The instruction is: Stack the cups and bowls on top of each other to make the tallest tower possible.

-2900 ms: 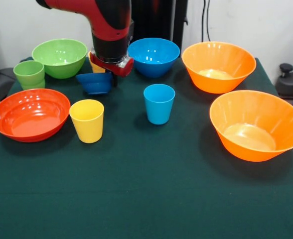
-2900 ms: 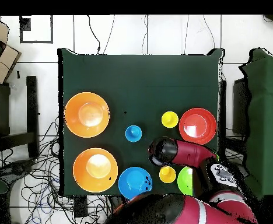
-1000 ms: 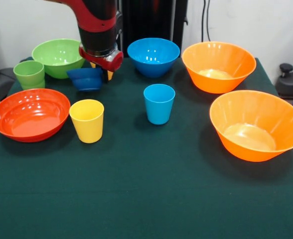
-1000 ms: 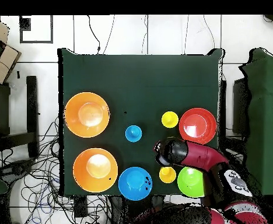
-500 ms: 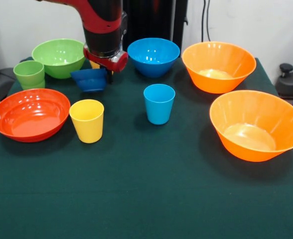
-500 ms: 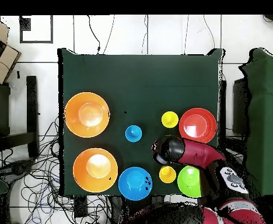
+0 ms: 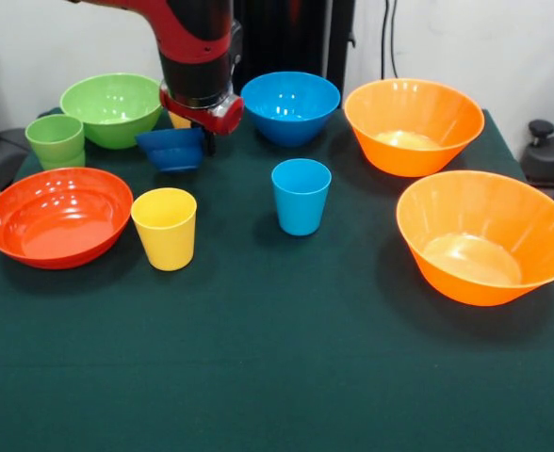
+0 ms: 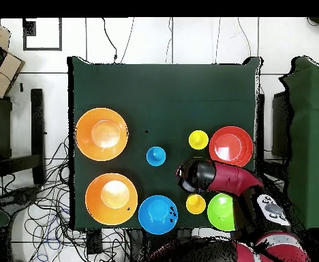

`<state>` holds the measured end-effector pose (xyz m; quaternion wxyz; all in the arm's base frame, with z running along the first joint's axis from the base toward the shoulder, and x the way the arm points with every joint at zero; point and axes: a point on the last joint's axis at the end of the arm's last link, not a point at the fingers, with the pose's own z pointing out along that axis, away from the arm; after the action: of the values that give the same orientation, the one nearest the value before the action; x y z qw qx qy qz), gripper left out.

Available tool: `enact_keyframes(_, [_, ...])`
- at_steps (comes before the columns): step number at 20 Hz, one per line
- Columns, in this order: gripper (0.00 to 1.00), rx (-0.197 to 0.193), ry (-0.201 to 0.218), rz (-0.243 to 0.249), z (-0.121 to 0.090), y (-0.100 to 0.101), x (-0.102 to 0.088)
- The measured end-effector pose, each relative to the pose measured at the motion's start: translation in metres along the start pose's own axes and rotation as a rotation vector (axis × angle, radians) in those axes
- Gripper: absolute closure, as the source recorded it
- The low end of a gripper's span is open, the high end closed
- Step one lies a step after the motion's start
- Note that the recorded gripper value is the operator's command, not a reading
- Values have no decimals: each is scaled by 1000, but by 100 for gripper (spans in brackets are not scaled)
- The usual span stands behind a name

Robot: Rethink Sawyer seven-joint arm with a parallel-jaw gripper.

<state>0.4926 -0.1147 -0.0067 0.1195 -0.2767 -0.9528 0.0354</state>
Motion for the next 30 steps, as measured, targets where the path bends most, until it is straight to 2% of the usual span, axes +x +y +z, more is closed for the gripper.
enact_keyframes(5, [100,9,22,-1,-2,1,-1])
enact_keyframes(17, [100,14,11,-5,-9,5,-14])
enact_keyframes(24, [100,25,26,-19,-14,13,-18])
enact_keyframes(30, [100,20,19,-33,-19,24,-25])
